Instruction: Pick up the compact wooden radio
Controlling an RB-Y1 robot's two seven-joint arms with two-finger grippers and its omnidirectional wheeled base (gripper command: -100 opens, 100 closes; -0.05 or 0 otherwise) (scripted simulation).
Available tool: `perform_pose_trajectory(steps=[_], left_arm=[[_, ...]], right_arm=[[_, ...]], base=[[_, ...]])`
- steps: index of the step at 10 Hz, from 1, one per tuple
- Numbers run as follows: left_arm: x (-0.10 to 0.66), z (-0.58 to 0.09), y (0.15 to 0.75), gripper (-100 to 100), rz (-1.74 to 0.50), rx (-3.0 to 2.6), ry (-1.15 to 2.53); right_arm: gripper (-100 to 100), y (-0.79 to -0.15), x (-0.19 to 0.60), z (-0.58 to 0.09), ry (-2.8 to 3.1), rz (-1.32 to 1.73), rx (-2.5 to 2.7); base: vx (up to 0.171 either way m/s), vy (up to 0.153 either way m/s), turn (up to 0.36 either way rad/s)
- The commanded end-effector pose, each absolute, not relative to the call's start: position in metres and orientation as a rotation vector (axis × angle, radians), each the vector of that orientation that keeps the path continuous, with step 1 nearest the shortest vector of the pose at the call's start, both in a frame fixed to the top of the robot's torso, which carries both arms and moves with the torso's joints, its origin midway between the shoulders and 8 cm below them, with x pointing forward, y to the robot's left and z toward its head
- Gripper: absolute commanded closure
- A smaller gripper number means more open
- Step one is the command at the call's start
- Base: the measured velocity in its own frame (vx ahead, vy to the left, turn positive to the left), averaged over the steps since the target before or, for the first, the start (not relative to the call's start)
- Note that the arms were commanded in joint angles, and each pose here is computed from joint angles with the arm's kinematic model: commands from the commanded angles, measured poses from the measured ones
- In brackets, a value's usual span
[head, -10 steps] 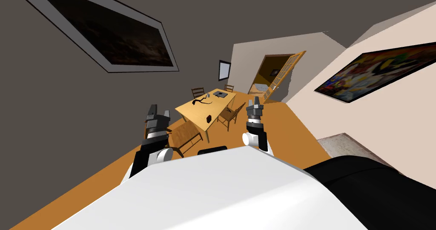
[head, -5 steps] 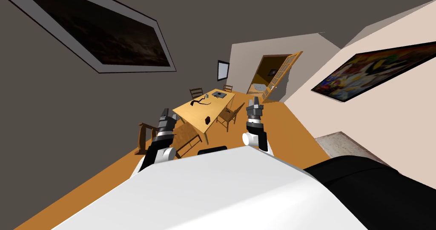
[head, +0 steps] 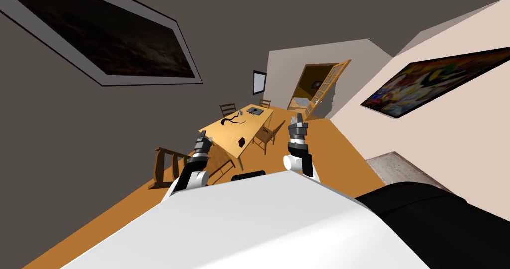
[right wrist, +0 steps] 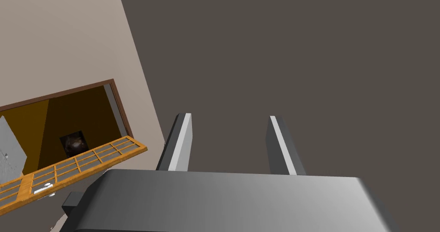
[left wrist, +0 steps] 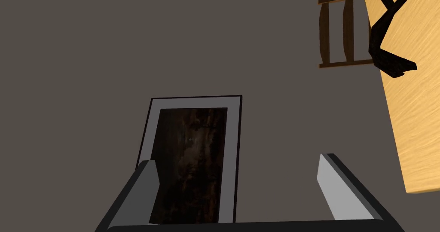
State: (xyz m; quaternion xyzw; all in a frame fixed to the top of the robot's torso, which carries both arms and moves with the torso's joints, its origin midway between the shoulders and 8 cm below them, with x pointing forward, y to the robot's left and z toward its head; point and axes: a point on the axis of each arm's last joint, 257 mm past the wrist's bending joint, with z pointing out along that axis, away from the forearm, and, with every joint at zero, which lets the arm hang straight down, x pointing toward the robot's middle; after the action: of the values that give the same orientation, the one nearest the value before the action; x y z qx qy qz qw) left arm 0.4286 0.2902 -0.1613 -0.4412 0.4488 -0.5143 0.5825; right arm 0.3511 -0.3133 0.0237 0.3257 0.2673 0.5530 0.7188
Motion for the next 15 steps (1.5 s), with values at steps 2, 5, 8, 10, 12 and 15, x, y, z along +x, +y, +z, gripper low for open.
perform_pose_trajectory(steps=[2, 5, 8, 10, 12, 15], left_arm=[[0.436, -0.195, 0.284, -100, -1.190, -1.087, 1.104], [0.448, -0.240, 0.276, -100, -1.174, -1.171, 1.188], [0.454, -0.277, 0.272, -100, -1.153, -1.240, 1.250], [0.456, -0.295, 0.269, -100, -1.142, -1.273, 1.279], [0.459, -0.309, 0.267, -100, -1.134, -1.303, 1.303], [0.463, -0.337, 0.261, -100, -1.117, -1.361, 1.348]], right_arm=[[0, -0.313, 0.351, 0.024, 0.591, 1.223, 0.720], [0, -0.313, 0.351, 0.024, 0.591, 1.223, 0.720], [0, -0.313, 0.351, 0.024, 0.591, 1.223, 0.720], [0, -0.313, 0.351, 0.024, 0.591, 1.223, 0.720], [0, -0.313, 0.351, 0.024, 0.591, 1.223, 0.720], [0, -0.313, 0.351, 0.024, 0.591, 1.223, 0.720]], base=[[0.032, -0.004, -0.031], [0.046, -0.002, -0.071], [0.027, 0.013, -0.050], [0.019, 0.016, -0.044], [0.017, 0.020, -0.057], [0.010, 0.027, -0.060]])
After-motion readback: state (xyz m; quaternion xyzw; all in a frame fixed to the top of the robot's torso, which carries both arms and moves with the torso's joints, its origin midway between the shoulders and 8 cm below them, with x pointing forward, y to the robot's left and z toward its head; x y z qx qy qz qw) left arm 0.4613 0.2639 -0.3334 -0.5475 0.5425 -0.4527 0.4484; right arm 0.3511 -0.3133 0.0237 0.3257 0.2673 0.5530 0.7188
